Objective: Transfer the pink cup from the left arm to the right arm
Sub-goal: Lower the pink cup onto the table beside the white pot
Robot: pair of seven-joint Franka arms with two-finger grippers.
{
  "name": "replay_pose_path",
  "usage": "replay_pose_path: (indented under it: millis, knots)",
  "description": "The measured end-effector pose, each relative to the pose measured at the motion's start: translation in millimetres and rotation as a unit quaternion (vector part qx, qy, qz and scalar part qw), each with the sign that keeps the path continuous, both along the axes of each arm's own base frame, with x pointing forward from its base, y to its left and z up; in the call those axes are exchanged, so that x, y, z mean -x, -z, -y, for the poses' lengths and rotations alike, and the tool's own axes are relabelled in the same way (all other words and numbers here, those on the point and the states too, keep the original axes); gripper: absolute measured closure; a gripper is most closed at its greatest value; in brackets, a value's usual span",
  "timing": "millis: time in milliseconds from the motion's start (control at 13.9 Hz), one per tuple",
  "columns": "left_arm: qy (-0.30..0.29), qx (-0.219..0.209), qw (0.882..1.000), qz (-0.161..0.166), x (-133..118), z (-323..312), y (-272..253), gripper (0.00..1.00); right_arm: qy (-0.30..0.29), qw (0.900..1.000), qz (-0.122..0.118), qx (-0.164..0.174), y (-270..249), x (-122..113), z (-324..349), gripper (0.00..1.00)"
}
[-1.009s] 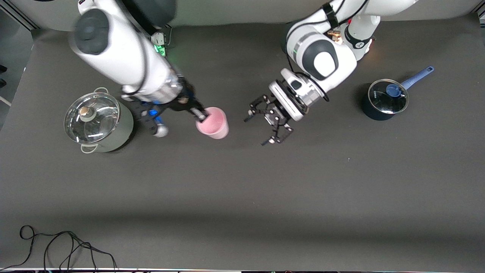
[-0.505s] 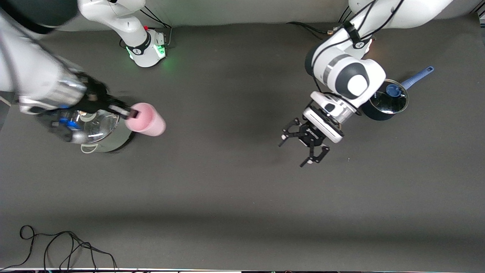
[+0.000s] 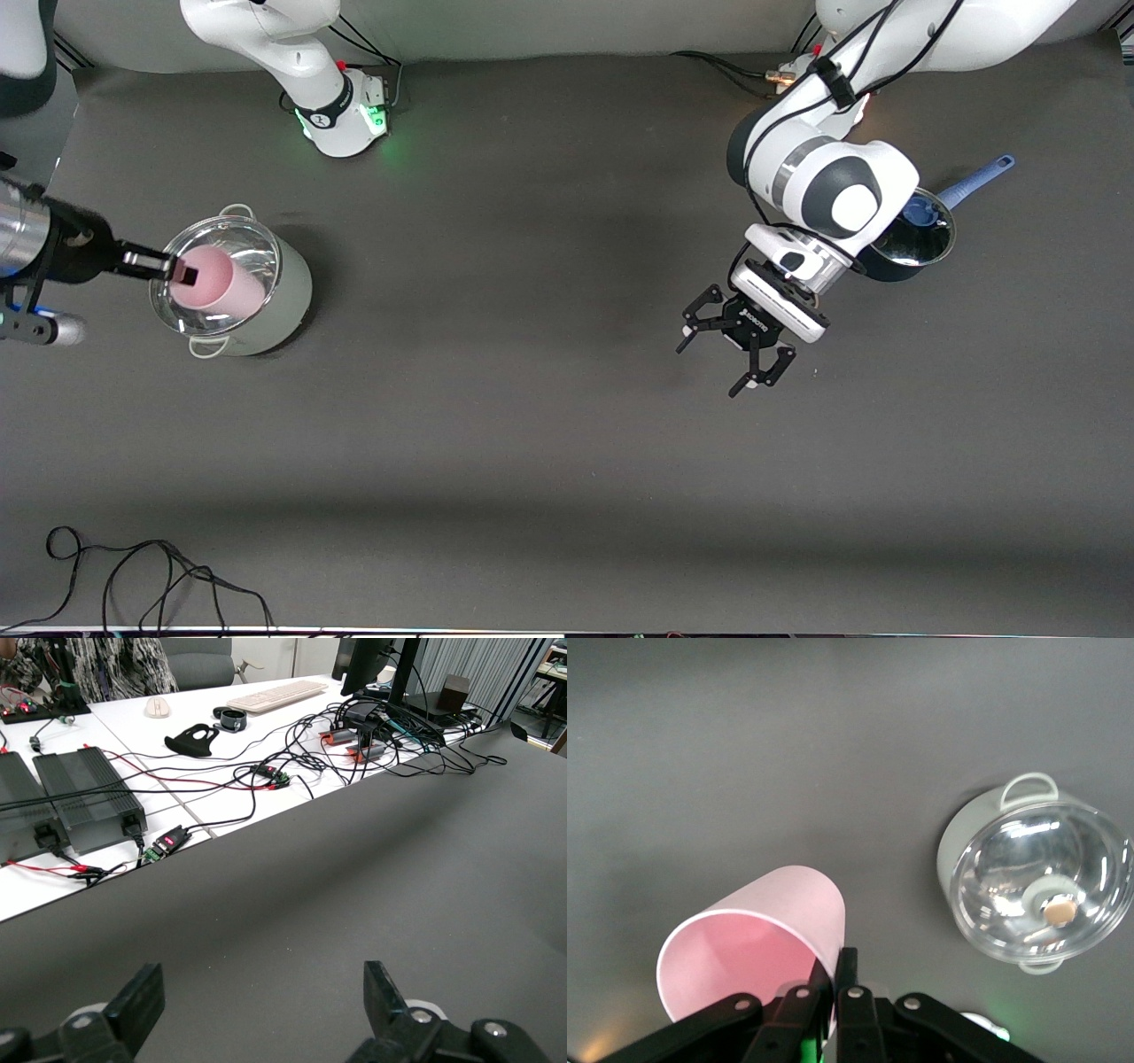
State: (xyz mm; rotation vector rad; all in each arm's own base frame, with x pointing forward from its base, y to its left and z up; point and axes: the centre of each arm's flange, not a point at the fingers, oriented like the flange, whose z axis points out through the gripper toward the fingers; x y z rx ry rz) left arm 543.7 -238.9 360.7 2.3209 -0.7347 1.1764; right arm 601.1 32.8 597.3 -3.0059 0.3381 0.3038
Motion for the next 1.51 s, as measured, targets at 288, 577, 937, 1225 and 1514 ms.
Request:
replay_pose_path:
  millis: [288,577,937,1225,1514]
  knots:
    - [-0.002,0.025,1.0,-0.012,-5.8,3.1,7.6,0.0,-0.001,1.0,0.028,-0.005,79.9,-4.3,18.7,0.95]
    - [-0.025,0.083,0.996,-0.031,-23.4,12.9,0.3,0.0,0.013,0.998,0.068,-0.003,158.0,14.5,24.2,0.95]
    - [-0.136,0.232,0.954,-0.136,-39.8,16.6,-28.2,0.0,-0.008,0.993,0.121,0.011,250.6,47.1,33.8,0.95]
    - [-0.276,0.324,0.873,-0.239,-38.2,10.0,-43.4,0.0,-0.011,0.991,0.134,0.022,286.1,56.7,35.8,0.95]
    - [-0.355,0.396,0.792,-0.3,-33.2,7.2,-58.3,0.0,-0.024,0.989,0.139,0.035,325.4,53.4,38.0,0.95]
